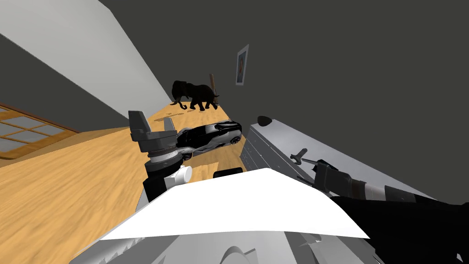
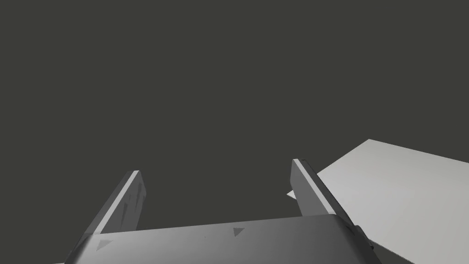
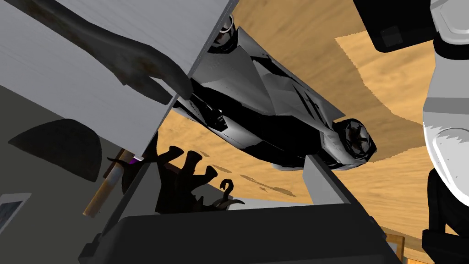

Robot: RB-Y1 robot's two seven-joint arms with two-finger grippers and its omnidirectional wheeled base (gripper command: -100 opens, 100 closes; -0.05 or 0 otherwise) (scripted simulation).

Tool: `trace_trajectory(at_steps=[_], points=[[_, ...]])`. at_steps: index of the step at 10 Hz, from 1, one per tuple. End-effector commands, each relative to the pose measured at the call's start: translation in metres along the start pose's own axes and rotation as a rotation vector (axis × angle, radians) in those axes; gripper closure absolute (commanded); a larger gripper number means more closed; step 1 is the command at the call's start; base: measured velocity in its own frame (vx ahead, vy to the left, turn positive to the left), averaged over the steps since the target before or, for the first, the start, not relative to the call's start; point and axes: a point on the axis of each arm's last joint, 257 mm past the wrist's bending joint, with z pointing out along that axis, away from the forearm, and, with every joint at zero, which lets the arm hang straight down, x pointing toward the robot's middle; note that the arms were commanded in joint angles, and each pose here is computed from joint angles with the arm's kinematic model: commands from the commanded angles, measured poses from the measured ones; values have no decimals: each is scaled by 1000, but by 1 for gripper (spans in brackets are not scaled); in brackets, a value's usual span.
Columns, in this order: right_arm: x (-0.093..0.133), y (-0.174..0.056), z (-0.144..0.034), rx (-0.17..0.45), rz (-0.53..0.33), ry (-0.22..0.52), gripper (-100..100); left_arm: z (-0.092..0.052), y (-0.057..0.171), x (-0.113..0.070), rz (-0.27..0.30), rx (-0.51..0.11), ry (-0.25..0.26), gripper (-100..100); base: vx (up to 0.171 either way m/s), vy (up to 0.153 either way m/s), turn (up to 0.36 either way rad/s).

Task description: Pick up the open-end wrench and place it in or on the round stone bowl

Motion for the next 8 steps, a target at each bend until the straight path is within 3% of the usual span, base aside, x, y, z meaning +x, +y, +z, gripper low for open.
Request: trace_trajectory(at_steps=[1, 2, 3, 4, 5, 6, 8], points=[[8, 2, -8, -52, -88, 66, -100, 0, 0, 0, 0, 0, 0, 0, 26, -44, 211], [11, 4, -10, -59, -84, 79, -100, 0, 0, 0, 0, 0, 0, 0, 23, -44, 90], [16, 5, -15, -104, -160, 126, -100, 0, 0, 0, 0, 0, 0, 0, 20, -47, 138], [18, 8, -17, -111, -156, 135, -100, 0, 0, 0, 0, 0, 0, 0, 14, -48, 105], [23, 9, -22, -159, -228, 179, -100, 0, 0, 0, 0, 0, 0, 0, 28, -57, 207], [25, 11, -23, -165, -224, 185, -100, 0, 0, 0, 0, 0, 0, 0, 22, -56, 84], [33, 13, -31, -260, -359, 254, -100, 0, 0, 0, 0, 0, 0, 0, 30, -73, 209]])
